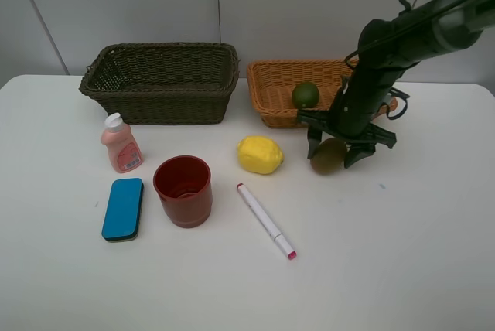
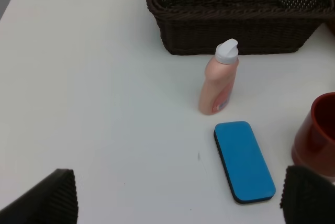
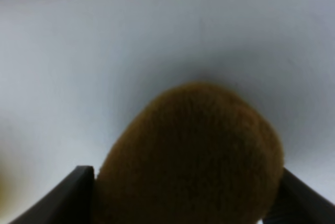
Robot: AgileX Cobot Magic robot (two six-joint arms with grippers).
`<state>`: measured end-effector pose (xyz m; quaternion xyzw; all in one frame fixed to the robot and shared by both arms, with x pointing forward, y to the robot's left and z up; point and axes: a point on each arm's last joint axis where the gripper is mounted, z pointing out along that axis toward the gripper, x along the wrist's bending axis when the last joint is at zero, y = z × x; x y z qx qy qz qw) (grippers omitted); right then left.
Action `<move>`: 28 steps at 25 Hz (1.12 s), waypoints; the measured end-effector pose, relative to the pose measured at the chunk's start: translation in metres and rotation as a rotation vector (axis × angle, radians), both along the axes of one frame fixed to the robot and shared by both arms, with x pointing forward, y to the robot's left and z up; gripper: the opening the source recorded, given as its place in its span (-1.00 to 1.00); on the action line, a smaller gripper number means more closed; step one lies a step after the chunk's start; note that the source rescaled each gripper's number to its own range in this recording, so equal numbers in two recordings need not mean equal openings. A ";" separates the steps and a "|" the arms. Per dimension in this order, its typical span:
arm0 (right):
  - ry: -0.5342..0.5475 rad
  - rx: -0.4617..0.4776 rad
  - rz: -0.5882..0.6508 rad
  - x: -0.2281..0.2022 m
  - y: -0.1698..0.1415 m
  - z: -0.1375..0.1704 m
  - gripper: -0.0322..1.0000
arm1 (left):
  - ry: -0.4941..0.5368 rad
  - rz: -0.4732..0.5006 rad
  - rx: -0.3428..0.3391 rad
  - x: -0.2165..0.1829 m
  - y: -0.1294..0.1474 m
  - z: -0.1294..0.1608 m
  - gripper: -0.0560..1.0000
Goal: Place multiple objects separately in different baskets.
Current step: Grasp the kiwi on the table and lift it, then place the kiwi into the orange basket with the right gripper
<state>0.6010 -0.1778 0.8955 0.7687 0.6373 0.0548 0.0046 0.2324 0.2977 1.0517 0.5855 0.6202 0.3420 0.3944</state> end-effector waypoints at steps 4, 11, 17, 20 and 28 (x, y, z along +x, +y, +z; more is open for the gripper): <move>0.004 -0.001 0.000 0.000 0.000 0.000 0.27 | 0.000 0.000 0.000 0.000 0.000 0.000 1.00; 0.027 -0.027 0.017 0.001 -0.001 0.005 0.27 | 0.000 0.000 0.000 0.000 0.000 0.000 1.00; 0.019 -0.043 0.030 0.003 -0.002 0.036 0.26 | 0.000 0.000 0.000 0.000 0.000 0.000 1.00; 0.027 -0.053 0.034 0.003 -0.003 0.053 0.26 | 0.000 0.000 0.000 0.000 0.000 0.000 1.00; -0.076 -0.069 0.048 0.009 -0.005 0.108 0.26 | 0.000 0.000 -0.001 0.000 0.000 0.000 1.00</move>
